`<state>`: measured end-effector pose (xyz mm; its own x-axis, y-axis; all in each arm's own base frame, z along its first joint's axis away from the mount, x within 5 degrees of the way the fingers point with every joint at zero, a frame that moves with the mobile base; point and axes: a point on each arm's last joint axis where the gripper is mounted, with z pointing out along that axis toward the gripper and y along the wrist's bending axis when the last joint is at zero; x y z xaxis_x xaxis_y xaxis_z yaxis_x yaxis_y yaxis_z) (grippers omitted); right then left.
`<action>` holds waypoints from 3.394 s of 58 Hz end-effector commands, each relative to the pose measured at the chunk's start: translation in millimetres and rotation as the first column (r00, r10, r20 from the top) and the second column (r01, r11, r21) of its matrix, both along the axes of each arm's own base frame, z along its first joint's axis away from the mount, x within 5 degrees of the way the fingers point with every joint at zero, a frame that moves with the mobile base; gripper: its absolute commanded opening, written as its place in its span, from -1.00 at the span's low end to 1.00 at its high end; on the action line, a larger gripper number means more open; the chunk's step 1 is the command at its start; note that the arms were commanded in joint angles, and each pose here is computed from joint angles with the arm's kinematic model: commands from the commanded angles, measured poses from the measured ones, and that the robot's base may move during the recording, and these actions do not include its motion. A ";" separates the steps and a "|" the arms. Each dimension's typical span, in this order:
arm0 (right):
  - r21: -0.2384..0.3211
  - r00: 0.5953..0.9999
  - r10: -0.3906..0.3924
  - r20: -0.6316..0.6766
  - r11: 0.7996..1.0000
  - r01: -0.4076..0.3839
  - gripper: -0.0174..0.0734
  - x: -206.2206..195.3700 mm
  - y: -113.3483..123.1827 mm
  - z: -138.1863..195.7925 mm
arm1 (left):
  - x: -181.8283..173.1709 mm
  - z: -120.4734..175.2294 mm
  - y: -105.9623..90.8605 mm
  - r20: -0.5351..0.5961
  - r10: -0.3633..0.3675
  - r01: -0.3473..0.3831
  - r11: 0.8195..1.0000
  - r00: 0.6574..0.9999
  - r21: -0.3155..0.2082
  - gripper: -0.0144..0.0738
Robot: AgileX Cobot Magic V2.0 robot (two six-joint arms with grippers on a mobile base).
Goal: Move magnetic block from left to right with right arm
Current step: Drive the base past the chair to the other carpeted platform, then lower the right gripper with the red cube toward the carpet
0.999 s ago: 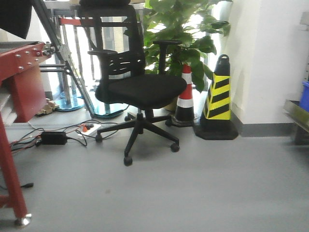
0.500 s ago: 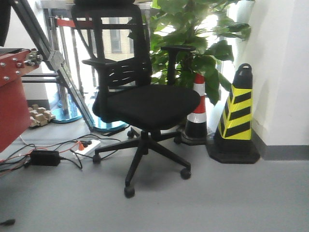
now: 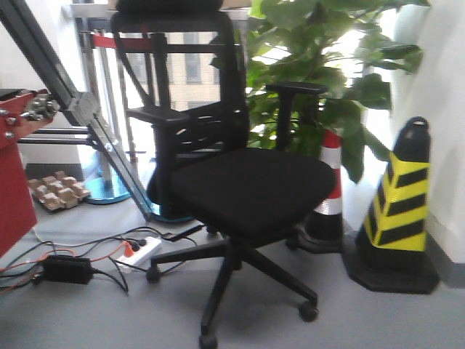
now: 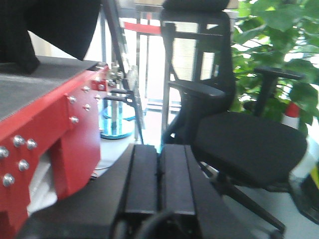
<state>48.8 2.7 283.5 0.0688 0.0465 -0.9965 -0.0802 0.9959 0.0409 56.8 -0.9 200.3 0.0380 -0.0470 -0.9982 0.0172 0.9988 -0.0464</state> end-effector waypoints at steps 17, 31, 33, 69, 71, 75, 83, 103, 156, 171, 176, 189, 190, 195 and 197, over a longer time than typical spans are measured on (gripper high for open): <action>-0.014 0.994 0.004 0.106 1.000 -0.003 -0.08 -2.1 0.5 16.7 | -1.1 5.5 0.5 0.087 0.005 -0.004 1.000 0.996 -0.012 -0.96; -0.014 0.994 0.004 0.106 1.000 -0.003 -0.08 -2.1 0.5 16.7 | -1.1 5.5 0.5 0.087 0.005 -0.004 1.000 0.996 -0.012 -0.96; -0.014 0.994 0.004 0.106 1.000 -0.003 -0.08 -2.1 0.5 16.7 | -1.1 5.5 0.5 0.087 0.005 -0.004 1.000 0.996 -0.012 -0.96; -0.014 0.994 0.004 0.106 1.000 -0.003 -0.08 -2.1 0.5 16.7 | -1.1 5.5 0.5 0.087 0.005 -0.004 1.000 0.996 -0.012 -0.96; -0.014 0.994 0.004 0.106 1.000 -0.003 -0.08 -2.1 0.5 16.7 | -1.1 5.5 0.5 0.087 0.005 -0.004 1.000 0.996 -0.012 -0.96; -0.014 0.994 0.004 0.106 1.000 -0.003 -0.08 -2.1 0.5 16.7 | -1.1 5.5 0.5 0.087 0.005 -0.004 1.000 0.996 -0.012 -0.96; -0.014 0.994 0.004 0.106 1.000 -0.003 -0.08 -2.1 0.5 16.7 | -1.1 5.5 0.5 0.087 0.005 -0.004 1.000 0.996 -0.012 -0.96; -0.014 0.994 0.004 0.106 1.000 -0.003 -0.08 -2.1 0.5 16.7 | -1.1 5.5 0.5 0.087 0.005 -0.004 1.000 0.996 -0.012 -0.96; -0.014 0.994 0.004 0.106 1.000 -0.003 -0.08 -2.1 0.5 16.7 | -1.1 5.5 0.5 0.087 0.005 -0.004 1.000 0.996 -0.012 -0.96; -0.022 0.995 0.001 0.096 1.000 0.001 -0.08 -1.9 0.3 15.8 | -1.1 5.5 0.5 0.087 0.005 -0.004 1.000 0.996 -0.012 -0.96; -0.111 0.998 -0.058 -0.022 0.992 0.055 -0.08 -0.5 -4.0 4.5 | -1.1 5.5 0.5 0.087 0.005 -0.004 1.000 0.996 -0.012 -0.96; -0.168 0.993 -0.093 -0.071 0.983 0.080 -0.08 -0.4 -6.8 -0.5 | -1.1 5.5 0.5 0.087 0.005 -0.004 1.000 0.996 -0.012 -0.96; -0.168 0.993 -0.093 -0.071 0.983 0.080 -0.08 -0.4 -6.8 -0.5 | -1.1 5.5 0.5 0.087 0.005 -0.004 1.000 0.996 -0.012 -0.96; -0.168 0.993 -0.093 -0.071 0.983 0.080 -0.08 -0.4 -6.8 -0.5 | -1.1 5.5 0.5 0.087 0.005 -0.004 1.000 0.996 -0.012 -0.96; -0.168 0.993 -0.093 -0.071 0.983 0.080 -0.08 -0.4 -6.8 -0.5 | -1.1 5.5 0.5 0.087 0.005 -0.004 1.000 0.996 -0.012 -0.96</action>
<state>48.8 -4.9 266.8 -0.1087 -0.0918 -0.9898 0.0018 0.9957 -0.0926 56.8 -0.9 200.3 0.0380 -0.0470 -0.9982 0.0172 0.9988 -0.0464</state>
